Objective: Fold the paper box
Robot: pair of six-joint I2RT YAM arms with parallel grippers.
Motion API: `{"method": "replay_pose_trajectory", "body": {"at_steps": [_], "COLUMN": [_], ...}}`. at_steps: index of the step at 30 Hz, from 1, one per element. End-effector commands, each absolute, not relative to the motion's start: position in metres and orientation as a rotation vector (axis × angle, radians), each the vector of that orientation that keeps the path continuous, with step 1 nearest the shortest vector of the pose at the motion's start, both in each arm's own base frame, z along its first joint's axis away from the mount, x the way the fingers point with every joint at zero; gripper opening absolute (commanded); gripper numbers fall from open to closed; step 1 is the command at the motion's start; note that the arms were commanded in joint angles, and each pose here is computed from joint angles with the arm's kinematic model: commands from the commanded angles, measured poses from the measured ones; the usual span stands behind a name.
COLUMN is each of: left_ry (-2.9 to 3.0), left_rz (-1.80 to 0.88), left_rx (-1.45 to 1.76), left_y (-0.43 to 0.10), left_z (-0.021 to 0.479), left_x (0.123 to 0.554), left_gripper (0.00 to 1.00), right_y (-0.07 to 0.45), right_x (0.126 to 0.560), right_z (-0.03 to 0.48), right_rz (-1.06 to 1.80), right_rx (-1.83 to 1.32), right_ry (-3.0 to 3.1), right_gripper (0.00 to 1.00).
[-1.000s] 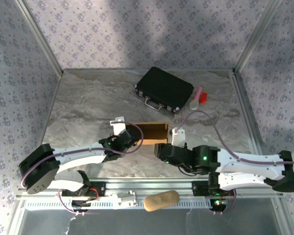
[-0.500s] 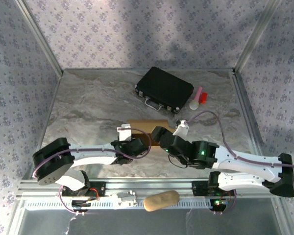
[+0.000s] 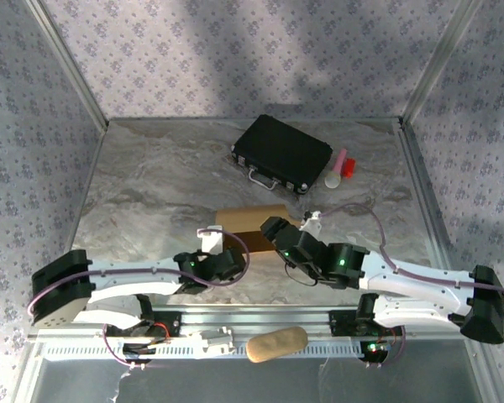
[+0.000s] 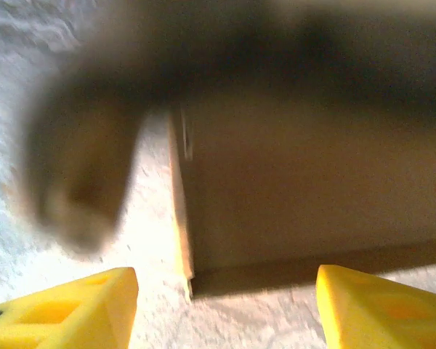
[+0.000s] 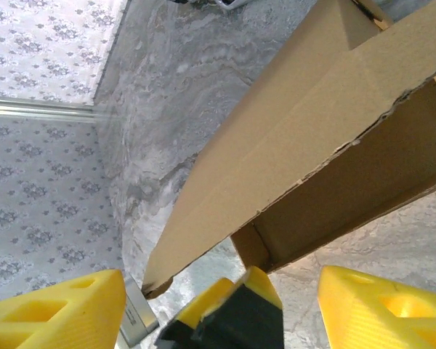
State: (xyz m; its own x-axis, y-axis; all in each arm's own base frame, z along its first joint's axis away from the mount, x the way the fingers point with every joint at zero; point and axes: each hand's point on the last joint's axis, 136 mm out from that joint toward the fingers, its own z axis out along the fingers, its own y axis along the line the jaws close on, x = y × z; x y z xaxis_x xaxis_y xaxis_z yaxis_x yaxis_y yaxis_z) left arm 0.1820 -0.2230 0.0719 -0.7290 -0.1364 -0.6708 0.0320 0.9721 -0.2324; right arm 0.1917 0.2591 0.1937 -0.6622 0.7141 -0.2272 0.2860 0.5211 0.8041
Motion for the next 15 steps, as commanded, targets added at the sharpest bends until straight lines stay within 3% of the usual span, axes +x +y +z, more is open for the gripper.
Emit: {"method": "replay_pose_trajectory", "body": {"at_steps": [1,7,12,15], "left_ry": [2.444,2.34,2.269,2.353], "left_rz": [-0.425,-0.673,-0.742,-0.852], "left_rx": [-0.045,0.052,0.039,-0.08], "left_y": [-0.229,-0.237,-0.219,-0.202], "left_z": [0.082,0.166,0.229,0.228], "left_x": [0.161,0.15,0.161,0.185], "left_gripper": [0.65,0.52,0.52,0.57], "right_y": [0.26,0.24,0.206,0.183], "right_x": [0.194,0.203,0.222,0.24], "right_z": [0.213,0.256,0.269,0.252], "right_rz": [1.027,0.892,0.748,0.686], "right_rx": [0.739,0.427,0.274,0.285], "right_ry": [2.212,2.17,2.232,2.339], "right_gripper": [0.68,0.65,0.63,0.6]}}
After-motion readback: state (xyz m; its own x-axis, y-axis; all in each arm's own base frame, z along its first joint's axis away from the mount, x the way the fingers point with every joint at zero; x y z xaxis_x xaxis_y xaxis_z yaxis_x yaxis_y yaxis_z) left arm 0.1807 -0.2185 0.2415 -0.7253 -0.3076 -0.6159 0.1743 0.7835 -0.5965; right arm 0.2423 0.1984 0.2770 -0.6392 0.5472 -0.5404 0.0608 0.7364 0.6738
